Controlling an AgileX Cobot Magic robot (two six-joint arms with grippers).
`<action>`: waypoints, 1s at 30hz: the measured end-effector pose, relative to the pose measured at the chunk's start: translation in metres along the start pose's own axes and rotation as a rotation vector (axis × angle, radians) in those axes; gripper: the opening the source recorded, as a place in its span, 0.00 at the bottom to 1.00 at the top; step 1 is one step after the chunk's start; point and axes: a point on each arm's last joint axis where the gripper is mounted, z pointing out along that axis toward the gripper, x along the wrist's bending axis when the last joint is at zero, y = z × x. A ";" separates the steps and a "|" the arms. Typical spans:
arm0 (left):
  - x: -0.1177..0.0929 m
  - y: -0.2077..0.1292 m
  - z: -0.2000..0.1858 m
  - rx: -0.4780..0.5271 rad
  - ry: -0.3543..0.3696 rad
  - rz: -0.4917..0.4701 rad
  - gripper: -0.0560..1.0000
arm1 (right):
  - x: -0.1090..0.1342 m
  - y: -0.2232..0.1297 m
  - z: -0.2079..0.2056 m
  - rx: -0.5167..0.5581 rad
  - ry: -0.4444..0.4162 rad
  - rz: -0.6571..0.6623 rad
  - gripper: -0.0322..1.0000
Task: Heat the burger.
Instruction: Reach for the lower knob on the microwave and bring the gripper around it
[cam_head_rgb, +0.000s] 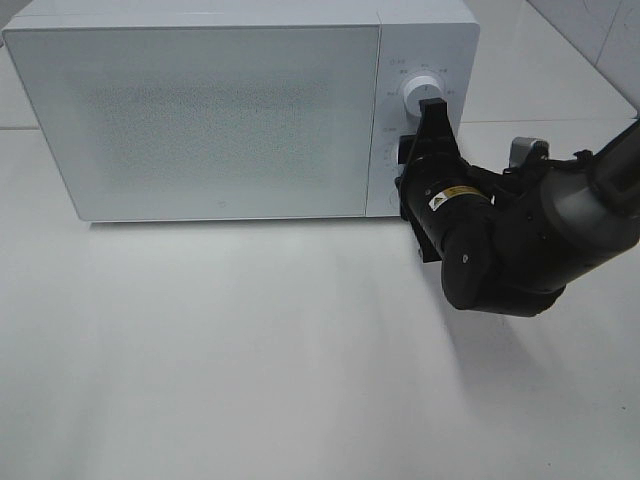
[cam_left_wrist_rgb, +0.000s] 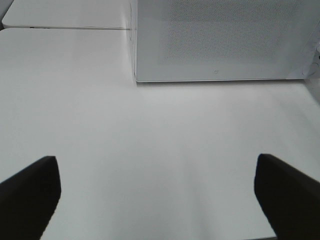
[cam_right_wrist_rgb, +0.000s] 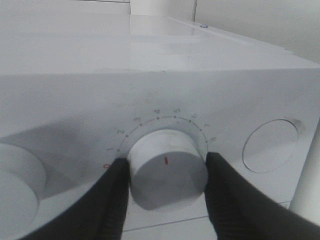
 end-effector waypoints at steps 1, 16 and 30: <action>0.000 0.000 0.000 0.000 0.000 0.000 0.97 | 0.000 -0.001 0.000 0.001 0.001 0.013 0.45; 0.000 0.000 0.000 0.000 0.000 0.000 0.97 | 0.000 0.000 0.000 -0.003 0.003 0.133 0.45; 0.000 0.000 0.000 0.000 0.000 0.000 0.97 | 0.000 -0.001 -0.001 -0.011 0.001 0.186 0.45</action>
